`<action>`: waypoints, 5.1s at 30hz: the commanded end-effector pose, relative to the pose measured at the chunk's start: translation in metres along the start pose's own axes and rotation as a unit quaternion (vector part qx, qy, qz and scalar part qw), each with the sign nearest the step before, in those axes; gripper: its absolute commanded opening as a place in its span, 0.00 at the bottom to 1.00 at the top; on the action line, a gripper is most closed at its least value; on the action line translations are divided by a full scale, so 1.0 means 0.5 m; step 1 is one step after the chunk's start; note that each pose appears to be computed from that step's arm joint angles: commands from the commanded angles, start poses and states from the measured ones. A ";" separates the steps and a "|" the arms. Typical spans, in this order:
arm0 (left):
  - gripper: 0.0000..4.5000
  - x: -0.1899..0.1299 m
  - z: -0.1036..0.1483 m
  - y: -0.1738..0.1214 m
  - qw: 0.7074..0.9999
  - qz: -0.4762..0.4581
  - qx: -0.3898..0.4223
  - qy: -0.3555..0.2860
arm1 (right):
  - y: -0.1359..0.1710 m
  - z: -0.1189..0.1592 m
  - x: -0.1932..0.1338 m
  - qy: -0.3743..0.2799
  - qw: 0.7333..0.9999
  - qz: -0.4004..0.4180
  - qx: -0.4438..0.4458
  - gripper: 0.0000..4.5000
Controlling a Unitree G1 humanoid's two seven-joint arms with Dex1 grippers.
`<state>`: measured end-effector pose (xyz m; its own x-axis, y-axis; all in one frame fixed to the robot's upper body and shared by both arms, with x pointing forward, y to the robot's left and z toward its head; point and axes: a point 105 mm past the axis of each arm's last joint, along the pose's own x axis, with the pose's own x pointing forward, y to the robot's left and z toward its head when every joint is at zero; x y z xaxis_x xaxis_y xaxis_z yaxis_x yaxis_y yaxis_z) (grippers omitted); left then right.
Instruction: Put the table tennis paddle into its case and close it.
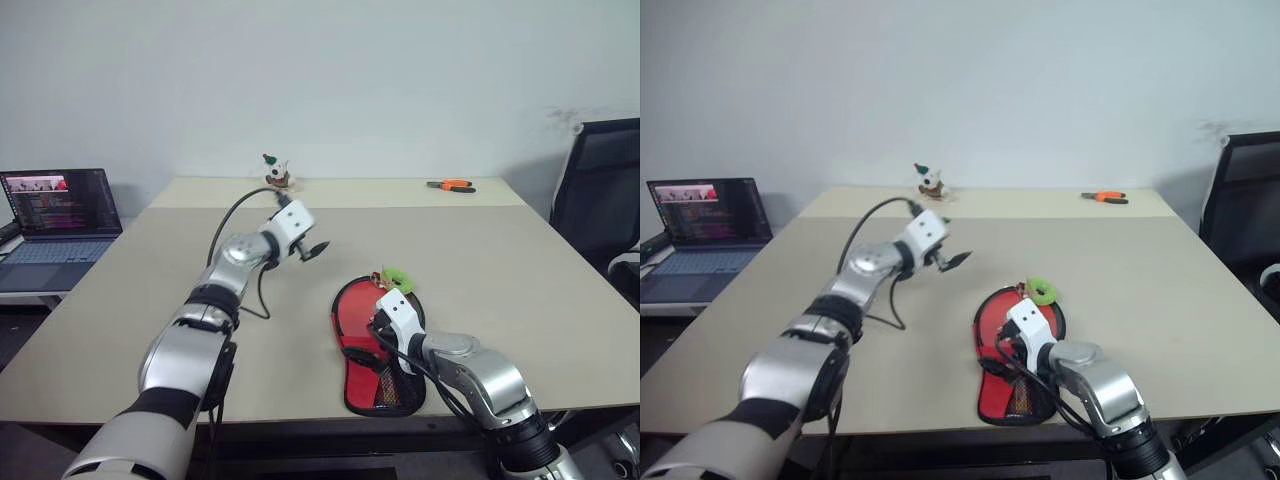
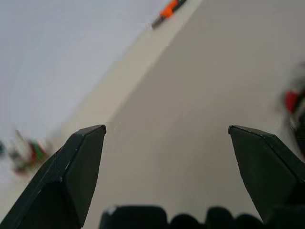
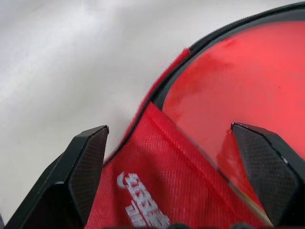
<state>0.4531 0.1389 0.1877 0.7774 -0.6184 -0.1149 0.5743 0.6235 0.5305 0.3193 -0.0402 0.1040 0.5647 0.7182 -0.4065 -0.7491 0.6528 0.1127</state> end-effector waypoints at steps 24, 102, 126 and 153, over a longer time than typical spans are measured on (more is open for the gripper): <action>1.00 -0.005 0.026 -0.244 0.958 -0.269 -0.085 -0.056 | -0.127 0.116 -0.229 -0.017 0.995 -0.018 -0.092 1.00; 1.00 0.060 -0.084 -0.406 0.929 -0.331 -0.156 0.061 | -0.389 0.085 -0.088 0.050 0.958 -0.229 -0.165 0.01; 1.00 0.076 -0.057 -0.418 0.927 -0.337 -0.161 0.047 | -0.272 0.016 -0.269 0.140 0.969 -0.066 -0.190 0.01; 1.00 0.099 -0.031 -0.433 0.933 -0.326 -0.150 0.036 | 0.038 -0.144 -0.333 0.232 0.946 0.178 -0.143 0.01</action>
<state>0.3791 -0.0218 0.0807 0.2605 -0.9158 -0.3057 0.9650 0.2368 0.1129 0.2016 -0.1775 0.1073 0.1794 0.6195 -0.7642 -0.9457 0.3226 0.0395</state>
